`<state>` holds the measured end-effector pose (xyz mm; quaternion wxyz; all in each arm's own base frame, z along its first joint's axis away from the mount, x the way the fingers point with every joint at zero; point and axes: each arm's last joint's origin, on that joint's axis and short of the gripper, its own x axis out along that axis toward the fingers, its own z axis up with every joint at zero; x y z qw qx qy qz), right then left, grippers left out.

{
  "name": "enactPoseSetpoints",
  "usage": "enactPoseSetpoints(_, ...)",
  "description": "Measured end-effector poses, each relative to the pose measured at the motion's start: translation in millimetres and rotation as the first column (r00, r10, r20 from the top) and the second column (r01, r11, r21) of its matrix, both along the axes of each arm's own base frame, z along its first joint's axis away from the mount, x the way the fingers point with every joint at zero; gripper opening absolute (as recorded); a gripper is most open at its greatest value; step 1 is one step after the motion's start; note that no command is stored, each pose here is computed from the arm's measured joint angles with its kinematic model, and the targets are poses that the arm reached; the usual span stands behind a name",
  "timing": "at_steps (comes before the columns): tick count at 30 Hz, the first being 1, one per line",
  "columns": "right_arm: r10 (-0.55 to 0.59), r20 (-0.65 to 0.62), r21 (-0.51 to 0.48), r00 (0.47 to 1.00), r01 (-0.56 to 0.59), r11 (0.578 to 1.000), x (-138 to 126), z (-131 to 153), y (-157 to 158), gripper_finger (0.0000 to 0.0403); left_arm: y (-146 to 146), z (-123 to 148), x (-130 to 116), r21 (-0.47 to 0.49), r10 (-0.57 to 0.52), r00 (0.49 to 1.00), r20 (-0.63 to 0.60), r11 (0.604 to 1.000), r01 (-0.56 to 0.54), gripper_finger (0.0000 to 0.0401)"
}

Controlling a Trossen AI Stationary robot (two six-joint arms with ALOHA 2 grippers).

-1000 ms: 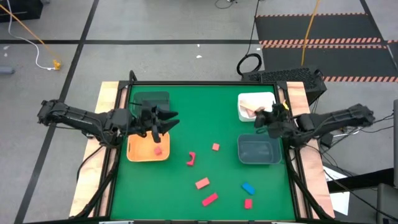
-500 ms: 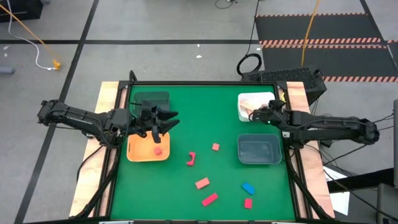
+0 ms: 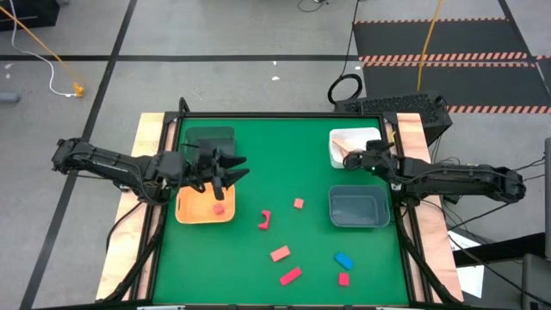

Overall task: Sort & place blocks by color
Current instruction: Put the light brown block into the white bin, then put the top left red block into the green bin

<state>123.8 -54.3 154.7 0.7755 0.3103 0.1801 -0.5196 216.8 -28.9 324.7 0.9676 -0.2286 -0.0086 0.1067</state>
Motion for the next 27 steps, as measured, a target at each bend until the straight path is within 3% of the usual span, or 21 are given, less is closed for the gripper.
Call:
enactPoseSetpoints(5,0.119,0.023,-0.022,0.993,-0.119,0.993,8.3,13.0,-0.5,0.0246,0.1,-6.8,-0.5,-0.012,0.001,0.998,-0.065,1.000,-0.002,0.0232)
enactPoseSetpoints(10,0.191,0.079,-0.082,0.978,-0.185,0.979,19.2,47.0,-2.7,0.0275,0.3,-15.6,-1.8,-0.013,0.004,0.988,-0.154,1.000,-0.006,0.0232)
enactPoseSetpoints(19,0.395,0.195,-0.235,0.898,-0.348,0.908,31.8,128.3,-0.7,0.0278,-0.4,-25.4,-0.2,0.002,-0.004,0.971,-0.239,1.000,0.005,0.0232)
enactPoseSetpoints(23,0.451,0.241,-0.254,0.859,-0.393,0.884,34.3,144.3,7.0,0.0278,-2.5,-35.0,8.2,0.010,-0.020,0.957,-0.289,1.000,0.024,0.0232)
enactPoseSetpoints(27,0.496,0.304,-0.275,0.813,-0.424,0.863,40.7,150.0,16.5,0.0278,-5.4,-49.6,23.6,-0.045,-0.016,0.947,-0.322,0.999,0.001,0.0232)
